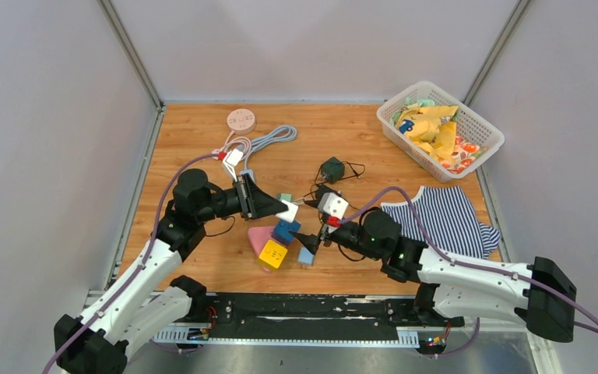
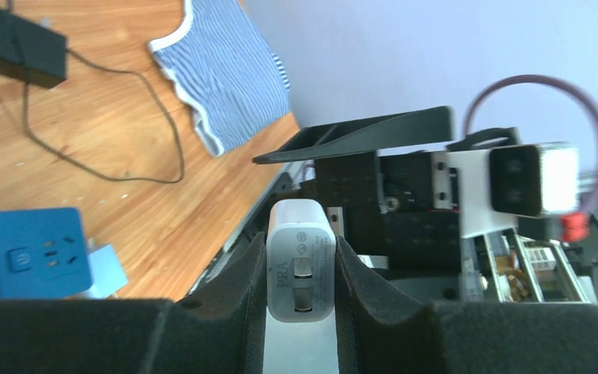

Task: Insert the plug
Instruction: Pick up the plug from the center of the board.

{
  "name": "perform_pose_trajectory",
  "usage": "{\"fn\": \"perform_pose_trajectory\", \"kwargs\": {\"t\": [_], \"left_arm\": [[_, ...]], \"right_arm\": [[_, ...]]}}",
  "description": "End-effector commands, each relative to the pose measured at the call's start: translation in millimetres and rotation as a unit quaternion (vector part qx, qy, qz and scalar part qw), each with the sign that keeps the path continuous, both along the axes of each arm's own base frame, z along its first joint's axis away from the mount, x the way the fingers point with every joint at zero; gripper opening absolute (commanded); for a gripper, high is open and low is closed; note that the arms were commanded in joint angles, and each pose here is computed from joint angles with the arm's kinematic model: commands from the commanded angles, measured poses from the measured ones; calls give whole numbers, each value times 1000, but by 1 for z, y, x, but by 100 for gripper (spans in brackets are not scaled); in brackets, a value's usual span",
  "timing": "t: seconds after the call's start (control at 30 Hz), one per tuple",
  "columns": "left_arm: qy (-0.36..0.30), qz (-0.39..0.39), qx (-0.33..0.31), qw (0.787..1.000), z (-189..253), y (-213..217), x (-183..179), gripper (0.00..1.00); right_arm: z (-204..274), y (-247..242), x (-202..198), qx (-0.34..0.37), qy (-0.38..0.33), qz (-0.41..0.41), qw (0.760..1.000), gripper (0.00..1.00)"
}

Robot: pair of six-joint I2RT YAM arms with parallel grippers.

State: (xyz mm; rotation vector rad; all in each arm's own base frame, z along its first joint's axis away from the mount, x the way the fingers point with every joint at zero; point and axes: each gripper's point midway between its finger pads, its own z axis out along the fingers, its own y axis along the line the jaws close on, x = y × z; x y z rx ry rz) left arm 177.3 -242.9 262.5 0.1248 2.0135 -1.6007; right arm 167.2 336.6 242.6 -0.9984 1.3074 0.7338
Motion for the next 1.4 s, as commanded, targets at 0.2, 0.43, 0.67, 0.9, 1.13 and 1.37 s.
{"fn": "perform_pose_trajectory", "kwargs": {"t": [0.2,0.43,0.67,0.9,1.13,1.37], "left_arm": [[-3,-33,-123,992,59,-5,-15,0],[30,-43,-209,977,69,-2,-20,0],[35,-44,-216,975,67,-1,-22,0],[46,-42,-216,974,61,0,-23,0],[47,-42,-217,974,61,0,-24,0],[52,-39,-219,974,60,0,-23,0]], "right_arm": [[65,-14,-17,164,-75,28,983,80],[82,-14,-24,210,-146,44,966,77],[91,-4,-25,211,-155,58,963,74],[97,0,-22,216,-166,55,961,72],[107,5,-21,224,-176,56,957,70],[108,6,-20,227,-179,57,956,33]]}}
